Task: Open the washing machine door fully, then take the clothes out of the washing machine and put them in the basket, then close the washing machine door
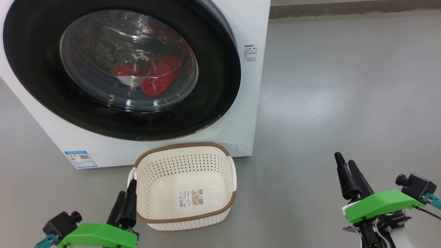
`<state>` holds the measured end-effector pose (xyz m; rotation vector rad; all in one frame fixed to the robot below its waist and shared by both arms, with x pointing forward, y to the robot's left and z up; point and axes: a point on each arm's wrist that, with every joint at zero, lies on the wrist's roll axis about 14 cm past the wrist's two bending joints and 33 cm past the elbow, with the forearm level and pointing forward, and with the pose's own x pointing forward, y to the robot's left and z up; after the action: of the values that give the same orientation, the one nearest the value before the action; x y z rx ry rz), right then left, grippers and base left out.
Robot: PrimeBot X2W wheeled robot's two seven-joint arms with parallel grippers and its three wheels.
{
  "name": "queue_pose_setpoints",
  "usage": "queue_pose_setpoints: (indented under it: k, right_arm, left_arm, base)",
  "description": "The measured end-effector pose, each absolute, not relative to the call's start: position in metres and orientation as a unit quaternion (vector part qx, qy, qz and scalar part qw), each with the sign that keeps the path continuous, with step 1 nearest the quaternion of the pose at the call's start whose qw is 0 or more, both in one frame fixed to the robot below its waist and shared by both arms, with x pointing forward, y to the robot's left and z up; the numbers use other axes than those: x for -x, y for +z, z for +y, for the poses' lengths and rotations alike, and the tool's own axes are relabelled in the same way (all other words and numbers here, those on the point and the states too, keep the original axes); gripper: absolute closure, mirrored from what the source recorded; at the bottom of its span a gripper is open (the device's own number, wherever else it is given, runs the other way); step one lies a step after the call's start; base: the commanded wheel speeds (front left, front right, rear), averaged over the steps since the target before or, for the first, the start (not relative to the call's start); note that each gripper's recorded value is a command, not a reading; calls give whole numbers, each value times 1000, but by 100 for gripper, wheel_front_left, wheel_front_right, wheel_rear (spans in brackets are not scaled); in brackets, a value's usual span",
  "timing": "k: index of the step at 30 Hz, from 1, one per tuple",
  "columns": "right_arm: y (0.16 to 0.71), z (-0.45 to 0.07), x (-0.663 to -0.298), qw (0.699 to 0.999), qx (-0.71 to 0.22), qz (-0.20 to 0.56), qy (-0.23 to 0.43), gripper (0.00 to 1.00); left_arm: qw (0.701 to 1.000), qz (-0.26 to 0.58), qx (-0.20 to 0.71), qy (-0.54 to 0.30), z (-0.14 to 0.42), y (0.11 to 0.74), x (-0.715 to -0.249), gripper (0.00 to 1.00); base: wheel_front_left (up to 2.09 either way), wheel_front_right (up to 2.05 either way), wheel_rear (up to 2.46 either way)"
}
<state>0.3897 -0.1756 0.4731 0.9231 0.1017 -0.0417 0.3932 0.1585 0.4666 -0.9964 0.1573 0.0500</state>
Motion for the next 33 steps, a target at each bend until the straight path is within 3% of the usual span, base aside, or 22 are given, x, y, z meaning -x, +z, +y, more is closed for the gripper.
queue_pose_setpoints:
  k: [33]
  right_arm:
    - [519,-157,-416,965,-258,-19,41,0]
  left_arm:
    - [953,18,301,-2,150,502,-416,0]
  base:
    - [0,0,0]
